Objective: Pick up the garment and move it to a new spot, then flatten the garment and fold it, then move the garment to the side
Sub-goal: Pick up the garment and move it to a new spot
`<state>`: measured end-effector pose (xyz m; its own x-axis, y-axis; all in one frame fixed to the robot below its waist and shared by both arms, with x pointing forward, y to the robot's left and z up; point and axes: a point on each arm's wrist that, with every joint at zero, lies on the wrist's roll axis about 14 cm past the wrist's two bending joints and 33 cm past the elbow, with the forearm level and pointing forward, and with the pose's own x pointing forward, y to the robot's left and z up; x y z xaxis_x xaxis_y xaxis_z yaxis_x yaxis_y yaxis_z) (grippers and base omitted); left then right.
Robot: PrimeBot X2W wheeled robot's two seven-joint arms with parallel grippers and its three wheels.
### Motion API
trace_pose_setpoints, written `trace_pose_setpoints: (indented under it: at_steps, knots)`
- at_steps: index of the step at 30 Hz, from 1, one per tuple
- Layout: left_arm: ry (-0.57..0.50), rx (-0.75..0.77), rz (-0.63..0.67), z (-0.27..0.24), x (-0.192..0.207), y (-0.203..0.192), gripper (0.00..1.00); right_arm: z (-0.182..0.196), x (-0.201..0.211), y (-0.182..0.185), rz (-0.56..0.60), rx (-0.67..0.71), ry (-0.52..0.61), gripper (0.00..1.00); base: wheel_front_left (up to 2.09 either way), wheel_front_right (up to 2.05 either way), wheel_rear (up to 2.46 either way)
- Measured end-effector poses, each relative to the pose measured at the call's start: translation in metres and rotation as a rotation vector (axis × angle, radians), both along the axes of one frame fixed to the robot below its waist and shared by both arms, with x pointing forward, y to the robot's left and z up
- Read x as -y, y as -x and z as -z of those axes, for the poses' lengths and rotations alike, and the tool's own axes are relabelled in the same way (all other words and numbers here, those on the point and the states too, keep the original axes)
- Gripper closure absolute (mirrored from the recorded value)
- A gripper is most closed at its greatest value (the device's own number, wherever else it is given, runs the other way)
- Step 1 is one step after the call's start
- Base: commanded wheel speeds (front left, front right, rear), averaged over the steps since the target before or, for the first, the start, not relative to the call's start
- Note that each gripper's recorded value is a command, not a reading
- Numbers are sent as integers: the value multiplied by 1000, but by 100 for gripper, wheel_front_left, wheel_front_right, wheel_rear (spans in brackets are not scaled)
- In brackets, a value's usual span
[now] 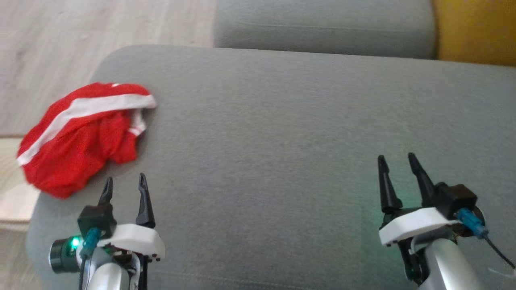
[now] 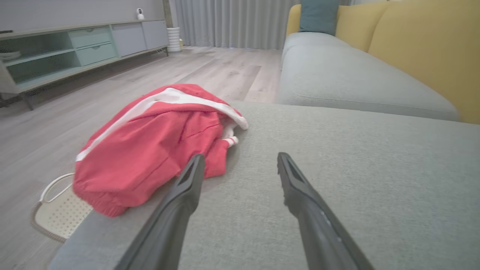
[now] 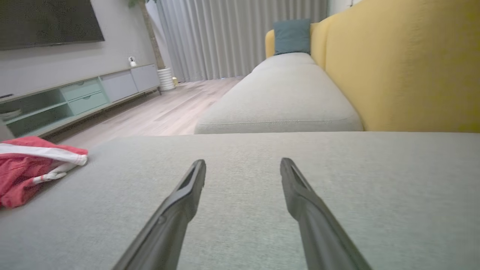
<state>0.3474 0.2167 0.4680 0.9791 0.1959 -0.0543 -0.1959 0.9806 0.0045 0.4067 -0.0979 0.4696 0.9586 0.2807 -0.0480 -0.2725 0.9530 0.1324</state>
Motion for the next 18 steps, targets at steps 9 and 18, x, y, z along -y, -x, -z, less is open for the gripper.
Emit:
trace_pose_setpoints:
  at_steps: [9,18]
  knots:
    - [-2,-12,-203,3,-58,42,0,5,-72,-6,-201,-14,-9,0,0,0,0]
    - [18,-38,-398,9,-105,88,0,16,-132,-5,-365,-41,-14,0,0,0,0]
